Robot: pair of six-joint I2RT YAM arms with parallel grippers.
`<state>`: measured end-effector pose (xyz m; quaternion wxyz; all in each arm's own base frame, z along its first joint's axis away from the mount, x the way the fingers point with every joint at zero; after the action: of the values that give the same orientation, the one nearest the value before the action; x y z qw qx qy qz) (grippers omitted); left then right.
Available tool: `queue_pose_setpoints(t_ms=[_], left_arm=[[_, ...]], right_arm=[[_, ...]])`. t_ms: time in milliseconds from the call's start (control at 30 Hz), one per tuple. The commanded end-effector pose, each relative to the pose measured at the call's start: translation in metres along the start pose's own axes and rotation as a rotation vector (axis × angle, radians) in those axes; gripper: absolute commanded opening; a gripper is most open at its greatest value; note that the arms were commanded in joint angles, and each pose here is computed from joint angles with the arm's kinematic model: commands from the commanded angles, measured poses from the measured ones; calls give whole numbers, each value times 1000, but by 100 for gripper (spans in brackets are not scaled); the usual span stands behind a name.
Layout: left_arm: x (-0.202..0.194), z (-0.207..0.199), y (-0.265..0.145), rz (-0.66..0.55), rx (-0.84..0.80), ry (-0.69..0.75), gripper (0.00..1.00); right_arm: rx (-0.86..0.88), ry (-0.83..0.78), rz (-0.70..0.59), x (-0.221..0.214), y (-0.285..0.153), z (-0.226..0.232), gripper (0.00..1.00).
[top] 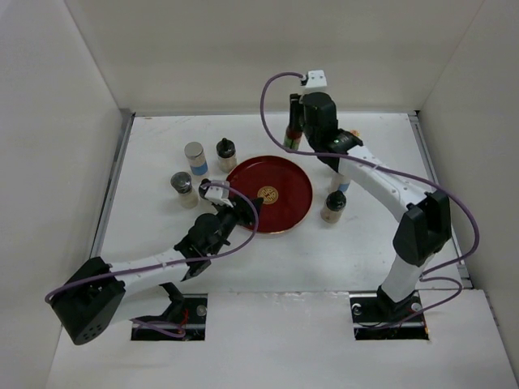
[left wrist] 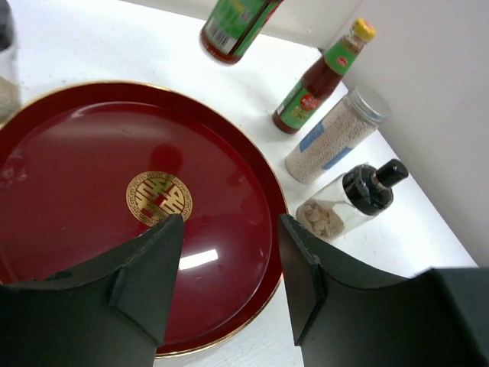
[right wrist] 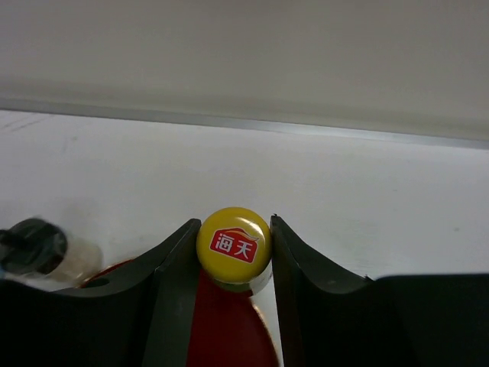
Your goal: Organize the condiment bottles
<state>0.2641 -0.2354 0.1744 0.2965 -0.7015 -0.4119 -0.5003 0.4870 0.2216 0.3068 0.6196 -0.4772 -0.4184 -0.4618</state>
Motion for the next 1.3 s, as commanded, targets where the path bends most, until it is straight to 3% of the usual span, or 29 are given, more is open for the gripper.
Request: queue_pose_setpoints(t_ms=[0,300,733,900,1000,1100,1267], left_arm=[[30,6,-6,-116,26,-37,50],[45,25,-18,-180,84,-63,50],[35,18,-12,-142,52,-54,50],[34,17,-11,-137,52,-56,51],[31,19,-10,-128,58,-55,51],[30,17,-9,-125,52,-55,51],[32,15,-10,-129,48,-57,51]], right_arm=[[127,93,-159,46,-17,44,29],[199,60,-82,-6,4,93,29],[187,47,-72,-26,18,96,31],[180,33,-26,-53,19,94,44],[179,36,-12,-61,18,92,57],[185,40,-17,-57,13,93,69],[204,69,-52,-32,-5,91,78]])
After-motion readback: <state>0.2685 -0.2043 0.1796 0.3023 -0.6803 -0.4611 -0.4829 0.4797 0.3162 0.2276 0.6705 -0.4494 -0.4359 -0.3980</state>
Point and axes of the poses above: each gripper's point midway between its finger pads, its own y axis out along the fingers, its own z axis along the line the jaws close on, x = y × z, the point moved 1 cm from there along -y, back along the fingers, and after that the axes turned 10 degrees about y, right-handed, at the moved point
